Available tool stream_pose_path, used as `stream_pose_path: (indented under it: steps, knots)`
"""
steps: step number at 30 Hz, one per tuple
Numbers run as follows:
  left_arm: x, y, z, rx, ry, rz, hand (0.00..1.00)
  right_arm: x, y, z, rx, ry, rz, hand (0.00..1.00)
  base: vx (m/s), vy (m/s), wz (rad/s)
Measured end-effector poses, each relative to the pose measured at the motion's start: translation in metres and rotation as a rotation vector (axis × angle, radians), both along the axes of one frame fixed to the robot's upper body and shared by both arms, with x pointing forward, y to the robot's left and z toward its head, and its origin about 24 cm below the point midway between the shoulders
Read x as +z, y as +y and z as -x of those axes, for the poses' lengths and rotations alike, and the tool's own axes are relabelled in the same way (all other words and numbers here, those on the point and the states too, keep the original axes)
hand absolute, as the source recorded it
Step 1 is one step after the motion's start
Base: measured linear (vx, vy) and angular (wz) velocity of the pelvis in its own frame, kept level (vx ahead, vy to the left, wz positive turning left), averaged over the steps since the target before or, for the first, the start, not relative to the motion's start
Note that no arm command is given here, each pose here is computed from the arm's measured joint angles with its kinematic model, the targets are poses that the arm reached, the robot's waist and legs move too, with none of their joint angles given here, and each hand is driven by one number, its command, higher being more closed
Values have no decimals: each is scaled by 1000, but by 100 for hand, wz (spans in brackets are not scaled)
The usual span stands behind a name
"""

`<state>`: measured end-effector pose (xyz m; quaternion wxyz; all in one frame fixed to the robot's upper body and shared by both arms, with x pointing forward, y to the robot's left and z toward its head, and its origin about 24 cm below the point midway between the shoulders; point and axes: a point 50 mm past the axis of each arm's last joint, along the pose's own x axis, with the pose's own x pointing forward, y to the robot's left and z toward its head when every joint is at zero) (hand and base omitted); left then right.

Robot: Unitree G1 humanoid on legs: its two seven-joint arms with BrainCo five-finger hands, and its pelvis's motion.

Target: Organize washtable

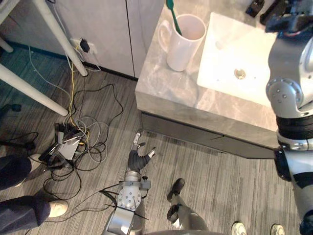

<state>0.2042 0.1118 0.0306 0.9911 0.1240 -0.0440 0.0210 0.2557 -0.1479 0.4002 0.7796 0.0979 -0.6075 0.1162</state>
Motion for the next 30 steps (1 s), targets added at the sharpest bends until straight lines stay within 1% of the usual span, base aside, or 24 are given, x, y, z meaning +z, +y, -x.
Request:
stream_pose_path:
  steps: [10, 22, 30]
  knots:
    - [-3, 0, 1, -11, 15, -4, 0, -8, 16, -5, 26, 36, 83, 100, 3, -2, -2]
    - [-16, 9, 11, 25, 87, -9, 0, -20, 8, -25, -26, 137, 85, 100, 18, 2, 3]
    - [-18, 20, 13, 51, 98, -35, 0, -21, 6, -27, -33, 147, 86, 100, 33, 33, 2]
